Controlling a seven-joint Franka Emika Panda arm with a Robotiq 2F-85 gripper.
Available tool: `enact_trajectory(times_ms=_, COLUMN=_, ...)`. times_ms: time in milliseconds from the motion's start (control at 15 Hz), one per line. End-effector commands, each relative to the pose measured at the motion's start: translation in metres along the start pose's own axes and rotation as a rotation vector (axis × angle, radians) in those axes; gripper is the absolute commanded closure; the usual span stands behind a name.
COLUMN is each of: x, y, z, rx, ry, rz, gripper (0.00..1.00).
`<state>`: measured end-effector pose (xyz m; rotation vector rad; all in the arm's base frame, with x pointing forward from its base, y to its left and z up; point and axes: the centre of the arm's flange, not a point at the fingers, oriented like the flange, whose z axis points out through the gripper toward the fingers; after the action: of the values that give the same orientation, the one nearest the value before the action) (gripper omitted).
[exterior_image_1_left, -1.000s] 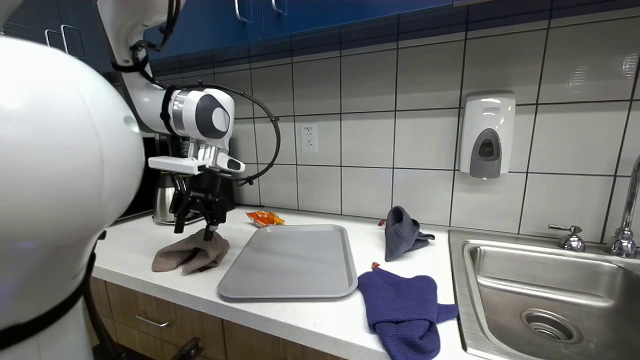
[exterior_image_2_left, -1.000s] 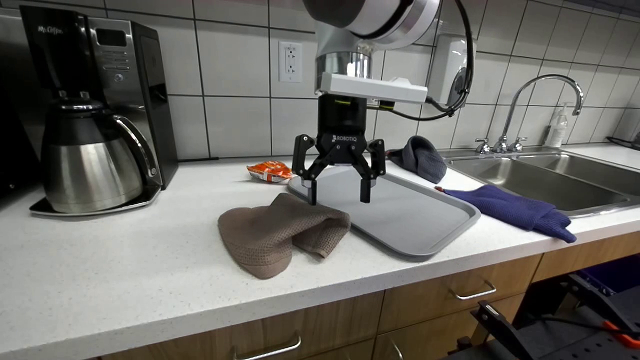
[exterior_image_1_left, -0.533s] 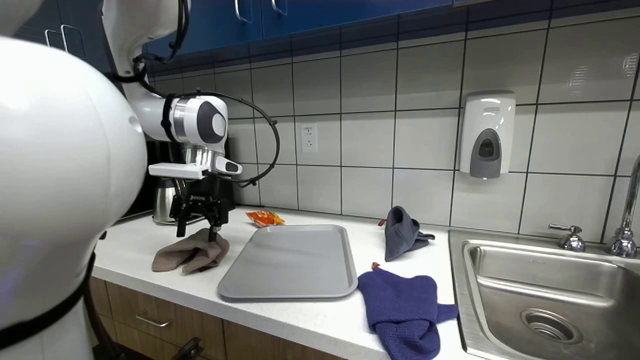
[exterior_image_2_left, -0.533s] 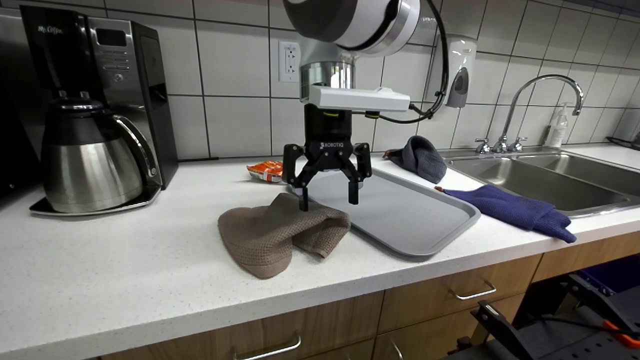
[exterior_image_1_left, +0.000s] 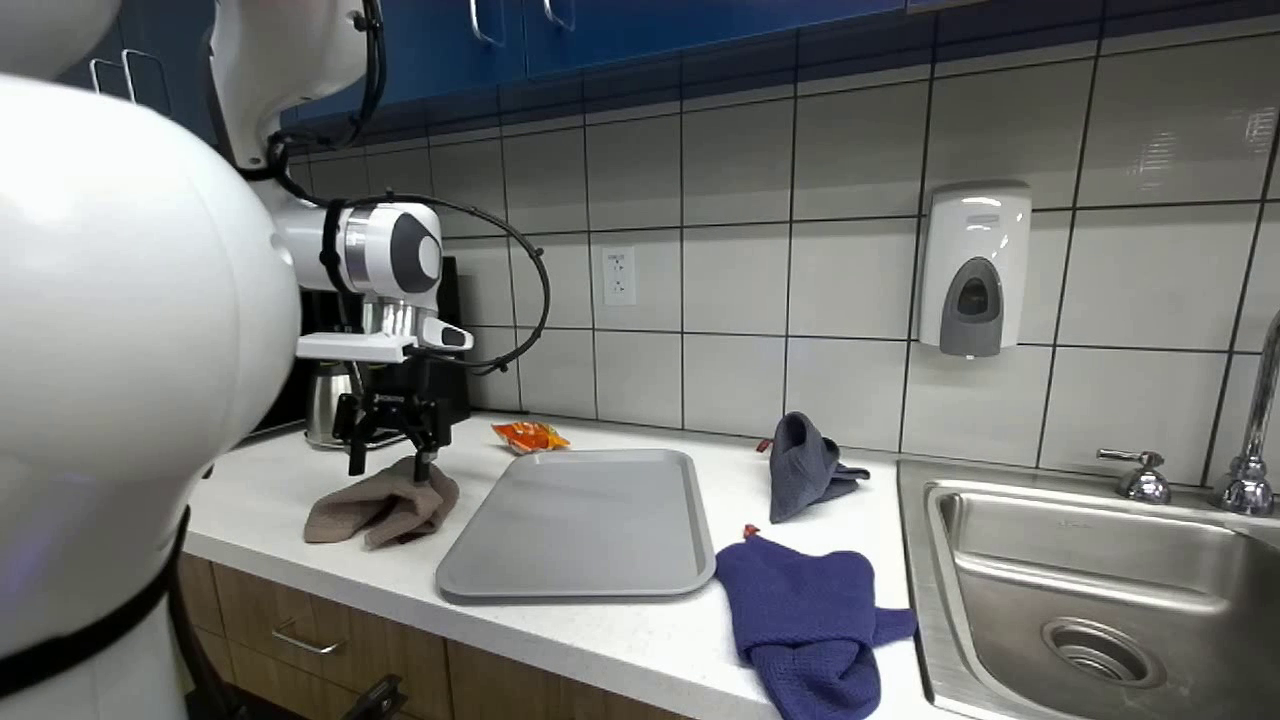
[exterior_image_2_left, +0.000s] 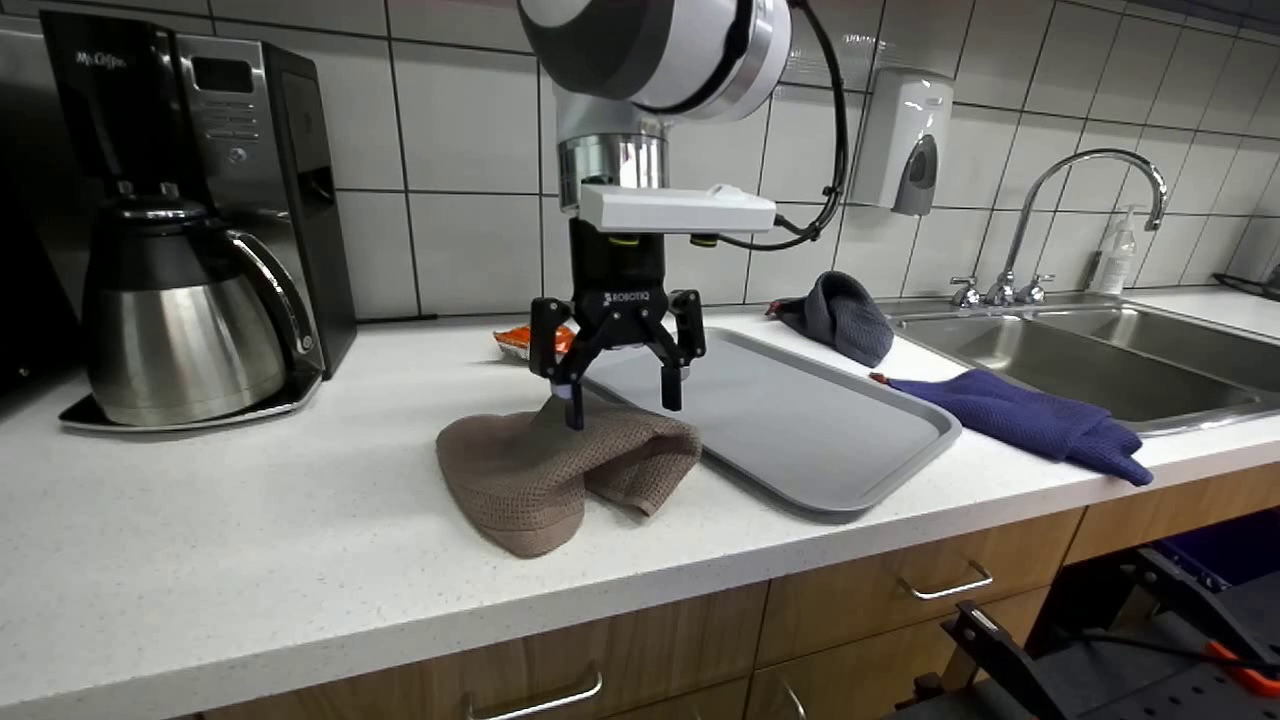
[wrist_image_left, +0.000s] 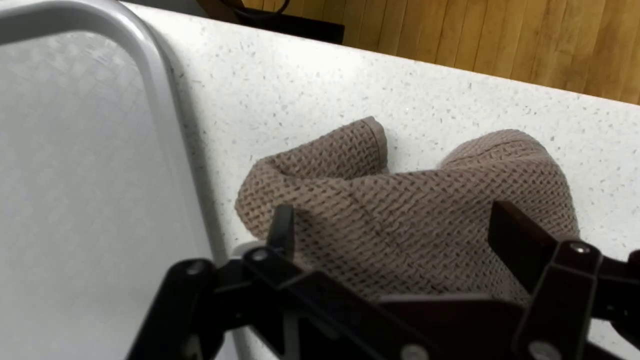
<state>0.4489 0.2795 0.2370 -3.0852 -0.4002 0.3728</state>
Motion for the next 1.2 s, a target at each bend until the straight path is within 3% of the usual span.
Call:
enact_trajectory(times_ms=0, x=0.021, y=-0.009, z=0.001, rx=-0.028, ry=0.014, rz=-0.032, gripper=0.0)
enact_trajectory(times_ms=400, x=0.043, y=-0.018, z=0.009, rx=-0.073, ry=0.023, rz=-0.087, gripper=0.0)
enact_trajectory(times_ms=1000, x=0.069, y=-0.014, z=0.033, rx=-0.082, ry=0.0, rz=-0.086, gripper=0.0)
enact_trajectory(times_ms=1067, x=0.07, y=-0.015, z=0.033, rx=-0.079, ry=0.0, rz=-0.089, gripper=0.25)
enact_trajectory(times_ms=1133, x=0.071, y=-0.016, z=0.034, rx=-0.078, ry=0.0, rz=-0.092, gripper=0.28)
